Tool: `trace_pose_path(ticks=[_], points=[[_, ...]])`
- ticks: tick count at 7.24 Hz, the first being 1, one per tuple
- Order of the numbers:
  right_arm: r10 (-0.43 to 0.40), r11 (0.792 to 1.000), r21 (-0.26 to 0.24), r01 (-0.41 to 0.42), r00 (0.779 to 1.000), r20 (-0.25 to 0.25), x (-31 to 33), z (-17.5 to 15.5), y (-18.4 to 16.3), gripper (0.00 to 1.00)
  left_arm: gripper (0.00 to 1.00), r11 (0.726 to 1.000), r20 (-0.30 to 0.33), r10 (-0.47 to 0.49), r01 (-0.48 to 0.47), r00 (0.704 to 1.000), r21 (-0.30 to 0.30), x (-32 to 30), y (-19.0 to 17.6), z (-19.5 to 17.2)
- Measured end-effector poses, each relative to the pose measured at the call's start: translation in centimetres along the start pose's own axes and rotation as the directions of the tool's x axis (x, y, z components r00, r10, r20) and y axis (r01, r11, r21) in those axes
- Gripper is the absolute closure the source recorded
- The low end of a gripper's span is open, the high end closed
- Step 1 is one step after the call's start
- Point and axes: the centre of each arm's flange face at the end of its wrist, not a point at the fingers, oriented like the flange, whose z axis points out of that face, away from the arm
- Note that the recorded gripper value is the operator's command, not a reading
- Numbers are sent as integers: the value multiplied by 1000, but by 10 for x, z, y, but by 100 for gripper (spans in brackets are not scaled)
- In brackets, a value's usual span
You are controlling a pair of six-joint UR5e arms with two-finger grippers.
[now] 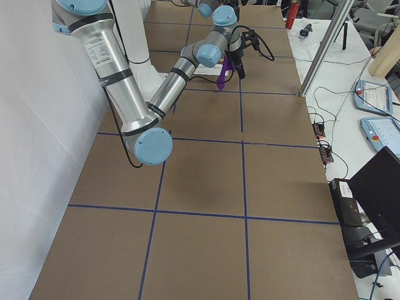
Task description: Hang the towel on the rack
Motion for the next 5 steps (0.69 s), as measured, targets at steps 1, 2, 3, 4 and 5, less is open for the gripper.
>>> trace_pose_path(ticks=[1, 2, 3, 4, 5], points=[[-7, 999, -43, 4, 998, -56, 29, -3, 3, 0, 100, 999, 19, -12, 11, 1000, 52, 5, 29, -2], [-25, 996, -86, 16, 994, -105, 60, -7, 8, 0, 100, 994, 56, -10, 4, 998, 109, 8, 54, -8], [-63, 990, -133, 43, 987, -148, 96, -12, 17, 0, 100, 986, 113, 7, -26, 994, 168, 7, 74, -17], [-104, 982, -176, 72, 979, -175, 128, -17, 26, 0, 100, 972, 183, 19, -61, 983, 226, -1, 94, -19], [-138, 972, -214, 95, 972, -192, 159, -23, 33, 0, 100, 956, 262, 29, -103, 965, 274, -15, 115, -11]])
